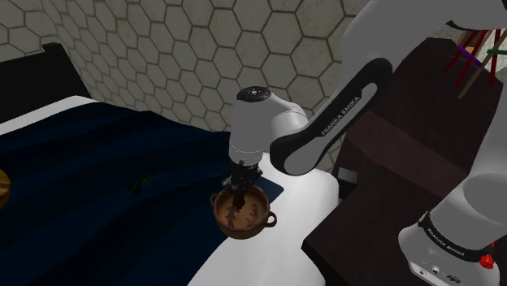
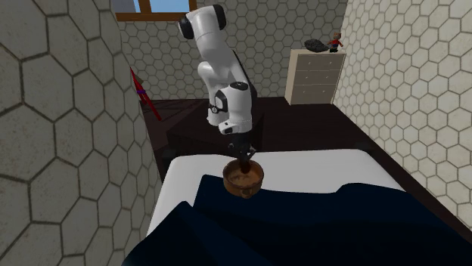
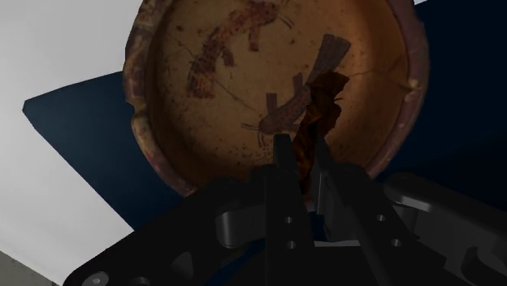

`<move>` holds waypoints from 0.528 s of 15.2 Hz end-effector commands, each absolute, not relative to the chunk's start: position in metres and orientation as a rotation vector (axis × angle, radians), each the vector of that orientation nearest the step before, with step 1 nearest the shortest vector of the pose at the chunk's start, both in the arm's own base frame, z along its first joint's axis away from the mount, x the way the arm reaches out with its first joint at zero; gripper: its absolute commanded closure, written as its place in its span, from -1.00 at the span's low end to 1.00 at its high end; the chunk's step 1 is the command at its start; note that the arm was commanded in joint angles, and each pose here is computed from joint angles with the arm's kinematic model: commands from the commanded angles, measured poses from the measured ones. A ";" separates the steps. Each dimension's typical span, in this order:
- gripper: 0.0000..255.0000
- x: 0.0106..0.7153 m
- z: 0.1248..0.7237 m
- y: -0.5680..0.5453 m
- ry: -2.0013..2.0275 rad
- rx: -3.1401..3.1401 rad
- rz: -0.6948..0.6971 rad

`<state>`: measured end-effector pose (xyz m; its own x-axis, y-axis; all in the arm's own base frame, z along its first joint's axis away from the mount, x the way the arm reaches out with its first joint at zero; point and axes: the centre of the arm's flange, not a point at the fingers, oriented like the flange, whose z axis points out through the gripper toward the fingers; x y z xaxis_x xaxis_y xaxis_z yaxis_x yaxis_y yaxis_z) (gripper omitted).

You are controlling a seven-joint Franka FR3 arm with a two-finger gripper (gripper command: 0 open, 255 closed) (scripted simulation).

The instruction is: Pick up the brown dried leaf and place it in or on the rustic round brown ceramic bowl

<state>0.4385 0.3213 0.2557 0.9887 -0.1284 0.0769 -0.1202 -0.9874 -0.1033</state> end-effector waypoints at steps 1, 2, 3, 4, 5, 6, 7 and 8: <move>1.00 0.438 0.245 0.322 0.190 -3.034 -0.127; 1.00 0.438 0.240 0.322 0.190 -3.034 -0.127; 1.00 0.438 0.235 0.322 0.190 -3.034 -0.127; 1.00 0.438 0.229 0.322 0.190 -3.034 -0.127; 1.00 0.438 0.224 0.322 0.190 -3.034 -0.127; 1.00 0.438 0.219 0.322 0.190 -3.034 -0.127; 1.00 0.438 0.213 0.322 0.190 -3.034 -0.127; 1.00 0.438 0.213 0.322 0.190 -3.034 -0.127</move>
